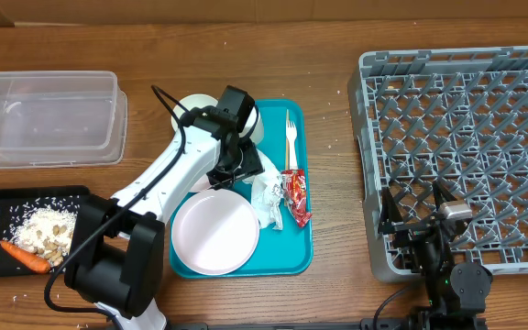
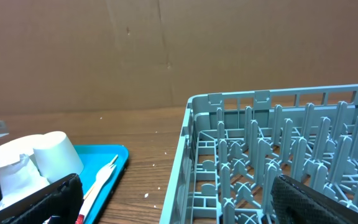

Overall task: Sort waste into correct bins and load items into the dishwasher
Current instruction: 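Reach the left gripper to the crumpled white tissue and grasp it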

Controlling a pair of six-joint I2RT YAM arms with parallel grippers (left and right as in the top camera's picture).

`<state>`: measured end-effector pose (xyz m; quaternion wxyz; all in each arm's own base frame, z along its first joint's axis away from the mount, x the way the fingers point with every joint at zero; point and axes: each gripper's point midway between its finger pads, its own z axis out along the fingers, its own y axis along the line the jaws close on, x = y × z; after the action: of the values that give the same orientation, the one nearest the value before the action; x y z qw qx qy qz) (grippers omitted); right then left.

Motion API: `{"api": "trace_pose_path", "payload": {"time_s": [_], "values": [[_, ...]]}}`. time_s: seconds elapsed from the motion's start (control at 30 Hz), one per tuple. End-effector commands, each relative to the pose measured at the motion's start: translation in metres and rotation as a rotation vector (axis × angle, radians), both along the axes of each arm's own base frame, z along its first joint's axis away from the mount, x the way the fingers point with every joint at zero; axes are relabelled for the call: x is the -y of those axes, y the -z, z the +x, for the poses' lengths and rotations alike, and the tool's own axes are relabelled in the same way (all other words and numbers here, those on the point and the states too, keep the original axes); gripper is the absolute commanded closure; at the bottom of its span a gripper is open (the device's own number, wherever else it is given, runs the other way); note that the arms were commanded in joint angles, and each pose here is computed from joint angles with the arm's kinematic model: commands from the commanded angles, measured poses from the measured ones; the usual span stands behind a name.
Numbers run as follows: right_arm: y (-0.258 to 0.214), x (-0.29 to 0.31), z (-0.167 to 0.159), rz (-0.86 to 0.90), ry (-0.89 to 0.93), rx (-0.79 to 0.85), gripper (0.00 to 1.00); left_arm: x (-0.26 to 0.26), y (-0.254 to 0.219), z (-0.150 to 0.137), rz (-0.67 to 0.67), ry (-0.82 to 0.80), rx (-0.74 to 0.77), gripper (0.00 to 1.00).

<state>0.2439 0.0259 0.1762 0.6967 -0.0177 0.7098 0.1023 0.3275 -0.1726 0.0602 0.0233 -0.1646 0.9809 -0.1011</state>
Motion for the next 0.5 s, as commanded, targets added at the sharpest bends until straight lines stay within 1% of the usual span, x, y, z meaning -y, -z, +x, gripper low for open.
{"api": "trace_pose_path", "payload": {"time_s": [0.0, 0.03, 0.07, 0.2, 0.3, 0.4, 0.43, 0.47], "values": [[0.0020, 0.0007, 0.0003, 0.002, 0.004, 0.002, 0.00, 0.0059, 0.0025, 0.0031, -0.013, -0.009, 0.010, 0.51], [0.0020, 0.0007, 0.0003, 0.002, 0.004, 0.002, 0.00, 0.0060, 0.0024, 0.0036, -0.013, -0.010, 0.012, 0.56], [0.0020, 0.0008, 0.0003, 0.002, 0.004, 0.002, 0.00, 0.0059, 0.0024, 0.0035, -0.013, -0.009, 0.012, 0.58], [0.0020, 0.0007, 0.0003, 0.002, 0.004, 0.002, 0.00, 0.0059, 0.0024, 0.0035, -0.012, -0.005, 0.013, 0.62], [0.0020, 0.0007, 0.0003, 0.002, 0.004, 0.002, 0.00, 0.0047, 0.0026, 0.0042, -0.006, -0.007, 0.016, 0.74], [0.0020, 0.0008, 0.0003, 0.002, 0.004, 0.002, 0.00, 0.0012, 0.0031, 0.0058, 0.015, -0.010, 0.025, 0.81], [0.0020, 0.0008, 0.0003, 0.002, 0.004, 0.002, 0.00, 0.0013, 0.0030, 0.0059, 0.014, -0.010, 0.026, 0.94], [0.0020, 0.0007, 0.0003, 0.002, 0.004, 0.002, 0.00, 0.0015, 0.0030, 0.0062, 0.014, -0.010, 0.027, 0.96]]}}
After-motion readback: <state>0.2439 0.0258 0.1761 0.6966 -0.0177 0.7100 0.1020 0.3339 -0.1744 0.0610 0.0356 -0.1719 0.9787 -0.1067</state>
